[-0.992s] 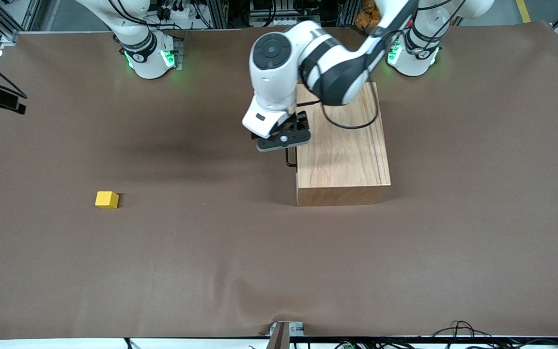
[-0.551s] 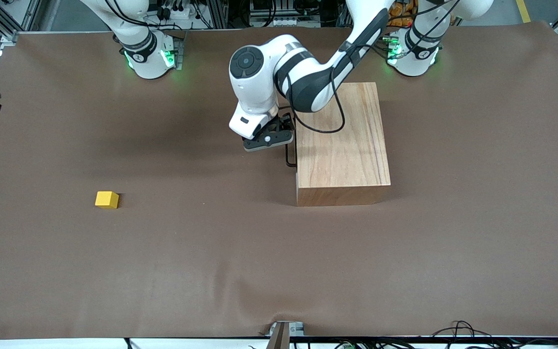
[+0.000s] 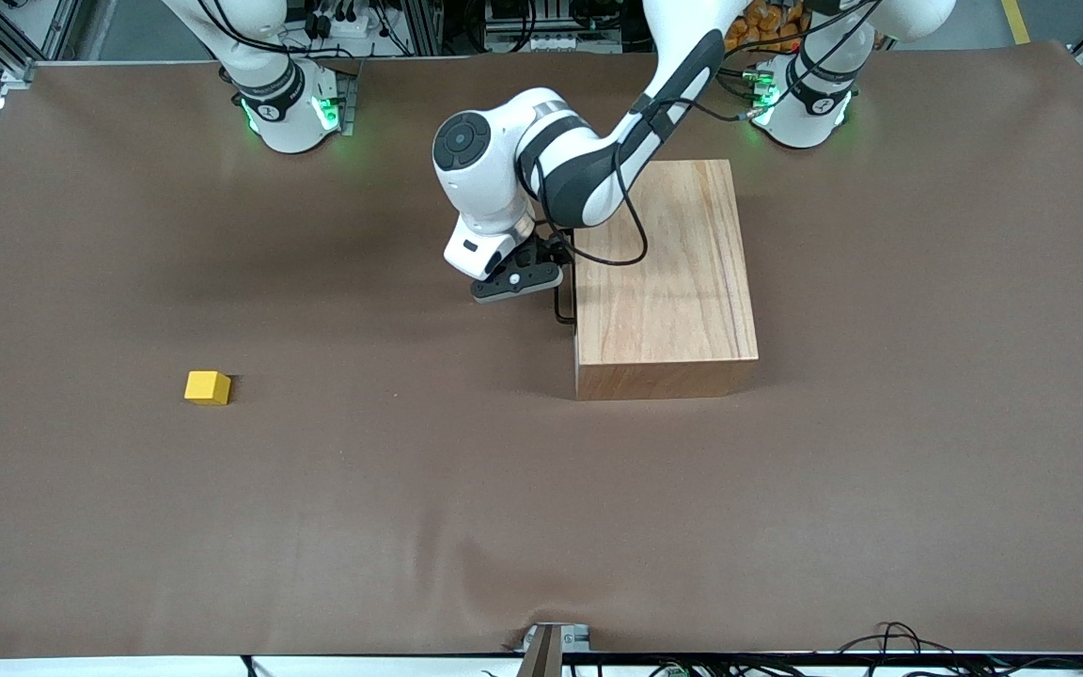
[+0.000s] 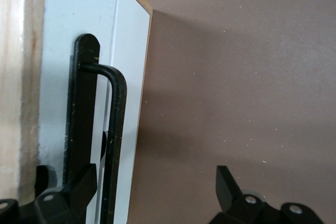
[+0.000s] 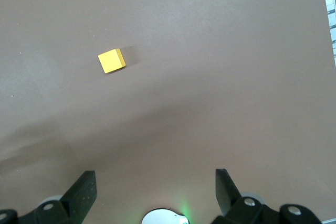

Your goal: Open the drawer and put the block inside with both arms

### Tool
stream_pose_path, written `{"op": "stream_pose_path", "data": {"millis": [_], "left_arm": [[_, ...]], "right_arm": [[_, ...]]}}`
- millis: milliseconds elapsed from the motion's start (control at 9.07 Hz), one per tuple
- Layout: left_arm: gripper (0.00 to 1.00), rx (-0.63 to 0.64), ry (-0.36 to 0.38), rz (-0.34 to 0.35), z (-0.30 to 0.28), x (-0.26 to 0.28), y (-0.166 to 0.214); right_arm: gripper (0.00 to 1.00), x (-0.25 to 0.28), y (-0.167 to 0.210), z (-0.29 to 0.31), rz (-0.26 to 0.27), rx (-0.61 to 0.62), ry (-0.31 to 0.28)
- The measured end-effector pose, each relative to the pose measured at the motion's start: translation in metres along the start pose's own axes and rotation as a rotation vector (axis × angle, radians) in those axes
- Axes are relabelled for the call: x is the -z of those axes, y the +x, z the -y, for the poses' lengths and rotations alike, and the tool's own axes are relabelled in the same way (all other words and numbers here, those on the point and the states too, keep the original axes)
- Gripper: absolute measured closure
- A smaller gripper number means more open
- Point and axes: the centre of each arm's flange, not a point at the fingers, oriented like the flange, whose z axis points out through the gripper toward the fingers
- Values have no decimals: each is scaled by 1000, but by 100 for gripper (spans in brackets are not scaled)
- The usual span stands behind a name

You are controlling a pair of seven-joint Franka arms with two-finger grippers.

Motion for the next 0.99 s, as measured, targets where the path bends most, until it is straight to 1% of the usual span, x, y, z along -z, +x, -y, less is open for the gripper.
{"op": "stream_pose_path", "data": {"millis": [331, 661, 772, 992], "left_arm": [[0, -29, 30, -15, -5, -15, -4], [0, -38, 32, -16, -9, -21, -9], [0, -39, 20, -21, -11, -20, -9], [0, -44, -33, -33, -18, -15, -13]], "right_arm": [[0, 1, 2, -1, -19, -1, -1], [0, -8, 13, -12, -36, -19, 3], [0, -15, 19, -13, -32, -15, 4], [0, -39, 34, -8, 9, 40, 11]]}}
